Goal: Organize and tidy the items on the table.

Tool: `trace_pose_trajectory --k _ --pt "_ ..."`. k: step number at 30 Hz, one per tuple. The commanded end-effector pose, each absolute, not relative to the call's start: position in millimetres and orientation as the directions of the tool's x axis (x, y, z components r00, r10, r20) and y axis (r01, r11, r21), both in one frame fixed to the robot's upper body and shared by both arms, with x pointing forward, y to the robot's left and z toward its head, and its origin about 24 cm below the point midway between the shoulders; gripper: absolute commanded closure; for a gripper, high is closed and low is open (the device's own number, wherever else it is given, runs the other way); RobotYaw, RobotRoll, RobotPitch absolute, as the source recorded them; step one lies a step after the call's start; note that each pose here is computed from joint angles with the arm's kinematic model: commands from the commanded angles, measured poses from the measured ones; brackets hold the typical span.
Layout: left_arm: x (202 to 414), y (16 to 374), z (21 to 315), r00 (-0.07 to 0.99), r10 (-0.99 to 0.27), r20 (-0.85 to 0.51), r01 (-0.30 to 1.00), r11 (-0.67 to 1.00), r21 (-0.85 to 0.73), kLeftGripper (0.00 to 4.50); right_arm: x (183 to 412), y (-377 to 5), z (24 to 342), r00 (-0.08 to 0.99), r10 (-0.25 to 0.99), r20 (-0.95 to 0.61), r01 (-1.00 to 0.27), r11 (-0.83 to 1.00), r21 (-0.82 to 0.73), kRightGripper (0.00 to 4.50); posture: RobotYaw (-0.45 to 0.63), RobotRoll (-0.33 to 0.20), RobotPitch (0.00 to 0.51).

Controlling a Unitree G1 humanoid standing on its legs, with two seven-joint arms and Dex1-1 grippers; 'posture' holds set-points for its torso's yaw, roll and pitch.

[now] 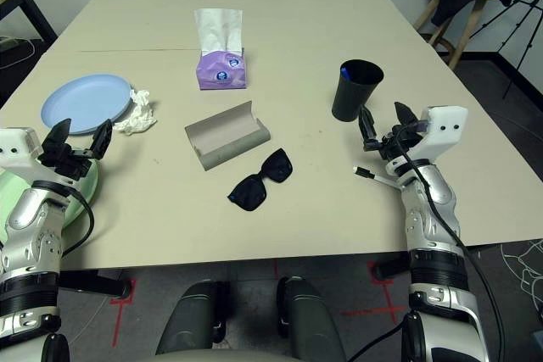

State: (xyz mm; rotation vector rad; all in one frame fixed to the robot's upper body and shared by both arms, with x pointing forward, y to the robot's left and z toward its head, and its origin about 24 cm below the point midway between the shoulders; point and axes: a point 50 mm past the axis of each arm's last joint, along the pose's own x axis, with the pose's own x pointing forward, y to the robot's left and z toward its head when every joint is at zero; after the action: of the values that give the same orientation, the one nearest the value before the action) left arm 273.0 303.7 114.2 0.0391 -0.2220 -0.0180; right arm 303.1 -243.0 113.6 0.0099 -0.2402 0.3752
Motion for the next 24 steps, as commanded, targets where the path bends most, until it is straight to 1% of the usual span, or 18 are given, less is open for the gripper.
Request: trace_pose_trajectory --k 1,2,5,7,12,19,21,24 --pt "274.8 302.5 112.4 0.979 -0.040 0.202 0.030 0.998 0.052 0.00 298.5 -235.1 118.4 0.822 0.527 0.213 -0.524 0.848 -0.075 0.02 0.10 0.000 0.103" --pt "274.9 302.3 112.6 0.978 -0.041 0.203 0.031 0.998 0.053 0.00 298.0 -232.9 119.9 0.795 0.573 0.198 -0.563 0.819 -0.110 0.02 0.10 0.000 0.103" --pt "274.5 300.6 113.0 0.978 -0.048 0.203 0.037 0.998 0.057 0.00 297.0 -220.5 127.0 0.665 0.734 0.140 -0.708 0.679 -0.196 0.02 0.10 0.000 0.107" --pt "273.9 299.8 113.2 0.978 -0.052 0.203 0.041 0.997 0.061 0.00 296.3 -213.4 130.1 0.592 0.798 0.111 -0.770 0.601 -0.215 0.02 0.11 0.000 0.111" --pt "270.7 300.1 115.1 0.977 -0.062 0.203 0.048 0.996 0.074 0.00 290.4 -195.3 135.8 0.400 0.915 0.047 -0.889 0.400 -0.224 0.02 0.13 0.000 0.115" --pt "267.2 305.1 123.6 0.978 -0.082 0.191 0.066 0.994 0.089 0.00 275.9 -173.5 143.7 0.137 0.990 -0.041 -0.966 0.124 -0.228 0.02 0.16 0.000 0.114" --pt "267.1 306.8 125.9 0.980 -0.084 0.178 0.068 0.993 0.094 0.00 274.9 -171.8 144.7 0.103 0.993 -0.060 -0.967 0.086 -0.238 0.02 0.17 0.000 0.111" --pt "267.6 309.5 133.3 0.986 -0.082 0.148 0.070 0.994 0.084 0.00 278.7 -171.4 145.0 0.105 0.993 -0.056 -0.968 0.089 -0.235 0.02 0.17 0.000 0.115"
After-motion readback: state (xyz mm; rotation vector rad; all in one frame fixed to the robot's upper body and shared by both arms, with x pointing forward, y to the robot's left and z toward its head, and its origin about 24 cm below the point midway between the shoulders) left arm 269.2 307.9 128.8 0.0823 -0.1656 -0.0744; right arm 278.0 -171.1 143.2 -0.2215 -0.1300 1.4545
